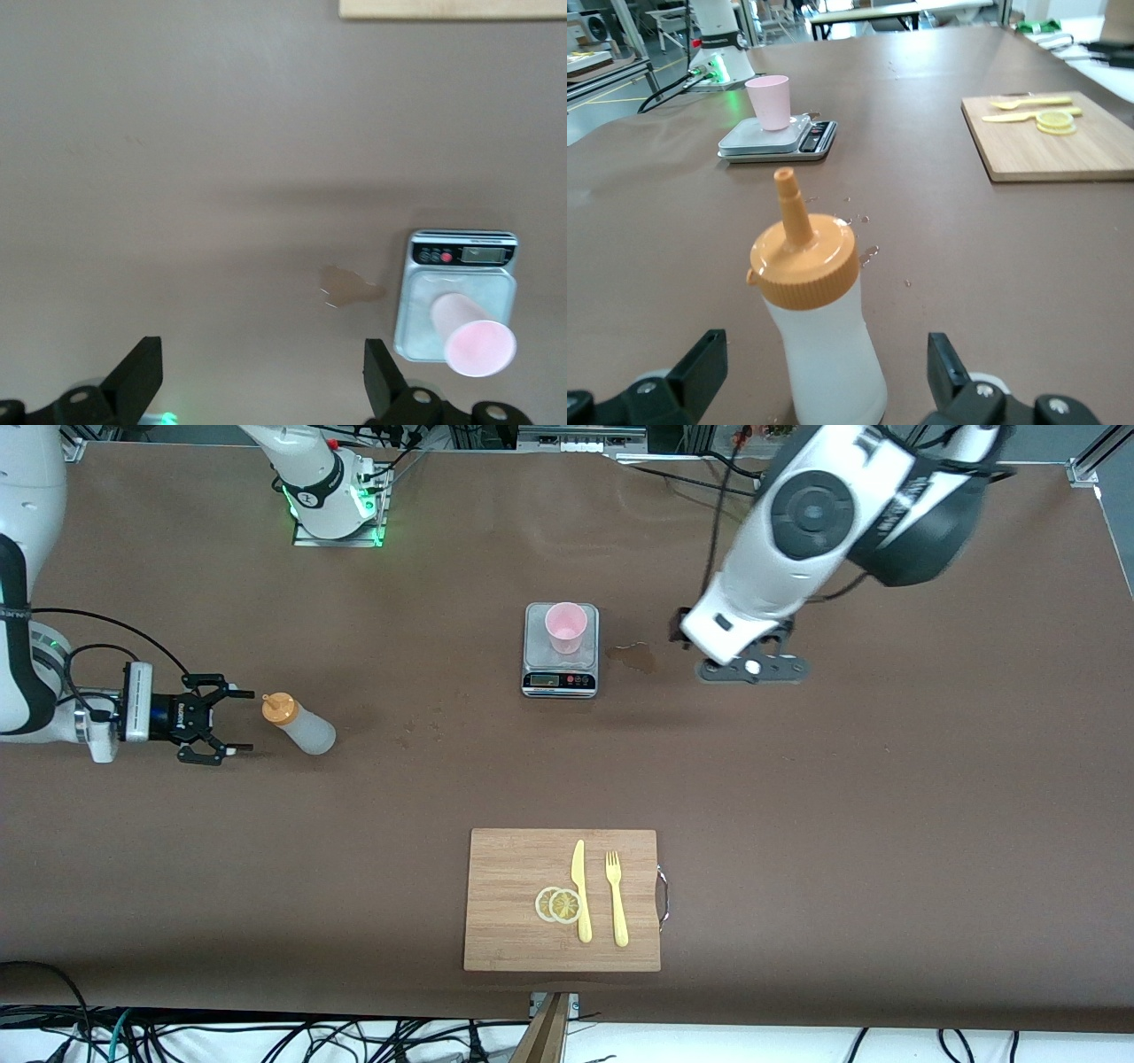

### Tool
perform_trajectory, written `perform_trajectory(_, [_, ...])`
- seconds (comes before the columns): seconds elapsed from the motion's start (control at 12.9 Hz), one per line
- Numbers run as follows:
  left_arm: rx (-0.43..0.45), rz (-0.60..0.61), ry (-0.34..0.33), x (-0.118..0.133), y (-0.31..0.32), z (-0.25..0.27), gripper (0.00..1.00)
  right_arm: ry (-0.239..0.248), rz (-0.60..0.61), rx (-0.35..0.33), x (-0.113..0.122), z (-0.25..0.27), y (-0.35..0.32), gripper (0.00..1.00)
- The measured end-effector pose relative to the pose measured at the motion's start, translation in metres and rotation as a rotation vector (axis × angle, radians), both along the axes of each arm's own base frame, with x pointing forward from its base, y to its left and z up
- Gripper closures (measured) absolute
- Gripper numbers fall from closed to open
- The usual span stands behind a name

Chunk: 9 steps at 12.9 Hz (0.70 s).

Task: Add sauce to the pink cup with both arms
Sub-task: 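Open the left gripper and withdraw while the right gripper grasps the bottle, then lift the squeeze bottle with the right gripper toward the scale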

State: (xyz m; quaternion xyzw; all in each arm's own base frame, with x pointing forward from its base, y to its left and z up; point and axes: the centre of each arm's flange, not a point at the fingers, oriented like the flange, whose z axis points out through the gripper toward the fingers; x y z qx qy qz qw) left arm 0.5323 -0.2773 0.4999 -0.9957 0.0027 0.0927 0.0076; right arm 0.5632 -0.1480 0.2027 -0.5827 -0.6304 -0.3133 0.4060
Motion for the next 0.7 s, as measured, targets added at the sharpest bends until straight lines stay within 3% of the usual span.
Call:
perform_trajectory(0.23, [-0.004,-0.076,-0.081,0.027,0.105,0.043,0.0,-0.021,0.012,0.049,-0.006,-0.035,0.004,0.0])
perform_trajectory(0.39, [0.003,-0.051,-0.115,0.034,0.179,0.063,0.0,-0.025,0.015,0.082,-0.01,-0.053,0.009,0.0])
perform_trajectory(0.54, [0.011,-0.017,-0.11,0.028,0.218,0.064,0.0,-0.015,0.024,0.13,-0.012,-0.07,0.025,0.0])
perform_trajectory(0.7, [0.015,-0.023,-0.089,0.018,0.213,0.056,0.0,-0.005,0.033,0.166,-0.012,-0.086,0.045,0.0])
